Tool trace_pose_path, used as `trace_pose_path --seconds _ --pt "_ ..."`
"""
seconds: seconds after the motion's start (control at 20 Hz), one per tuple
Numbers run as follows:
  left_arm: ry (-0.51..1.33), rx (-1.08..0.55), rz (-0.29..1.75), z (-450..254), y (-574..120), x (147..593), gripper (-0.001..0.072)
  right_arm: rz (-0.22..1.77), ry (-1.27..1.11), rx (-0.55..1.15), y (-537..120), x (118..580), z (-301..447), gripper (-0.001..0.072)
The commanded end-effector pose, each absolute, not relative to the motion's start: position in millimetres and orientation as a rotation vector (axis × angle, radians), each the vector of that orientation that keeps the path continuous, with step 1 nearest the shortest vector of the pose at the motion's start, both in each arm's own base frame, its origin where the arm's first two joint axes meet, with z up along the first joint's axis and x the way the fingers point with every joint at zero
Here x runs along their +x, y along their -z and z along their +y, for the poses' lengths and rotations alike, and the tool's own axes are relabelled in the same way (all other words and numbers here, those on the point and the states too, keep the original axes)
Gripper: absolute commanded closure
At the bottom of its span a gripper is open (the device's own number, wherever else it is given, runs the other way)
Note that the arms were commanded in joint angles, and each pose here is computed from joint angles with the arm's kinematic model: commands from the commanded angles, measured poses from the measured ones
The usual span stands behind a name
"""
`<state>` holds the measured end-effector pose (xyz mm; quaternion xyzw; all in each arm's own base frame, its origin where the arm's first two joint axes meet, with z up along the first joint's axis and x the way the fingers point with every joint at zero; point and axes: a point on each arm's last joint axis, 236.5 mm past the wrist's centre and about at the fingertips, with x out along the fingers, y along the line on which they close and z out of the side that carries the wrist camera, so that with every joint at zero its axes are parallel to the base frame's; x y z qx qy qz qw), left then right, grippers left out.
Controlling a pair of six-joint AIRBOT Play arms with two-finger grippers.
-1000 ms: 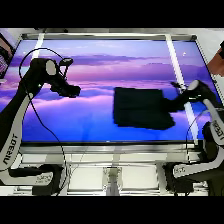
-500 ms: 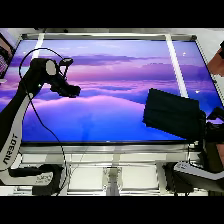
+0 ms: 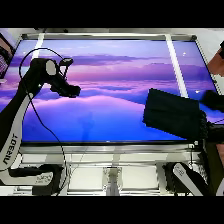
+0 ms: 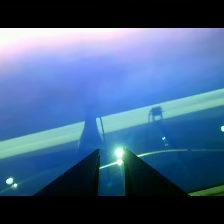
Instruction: Fold the clothes and pants, and hang the long-sleeved shirts on hangers.
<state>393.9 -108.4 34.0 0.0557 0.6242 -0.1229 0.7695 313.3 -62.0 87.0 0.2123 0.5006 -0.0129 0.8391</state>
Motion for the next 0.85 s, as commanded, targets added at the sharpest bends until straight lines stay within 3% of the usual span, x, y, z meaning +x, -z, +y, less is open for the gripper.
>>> trace_pose_path --seconds 0.0,0.15,0.35,0.55,0.8 --pt "0.266 0.120 1.355 -108 -34 394 0.0543 1.177 -0.295 0.313 -55 285 59 0.0675" --pt "0.266 0.121 1.355 -108 -34 394 0.0543 1.309 -0.415 0.175 2 247 115 0.0675" --pt "0.266 0.121 1.355 -108 -34 394 0.0543 1.442 -0.272 0.022 42 213 104 0.0675" --pt "0.266 0.120 1.355 -108 -34 394 0.0542 1.562 -0.092 -0.018 48 189 71 0.0675" --pt "0.266 0.121 1.355 -108 -34 394 0.0543 1.613 -0.063 -0.004 47 177 68 0.0675"
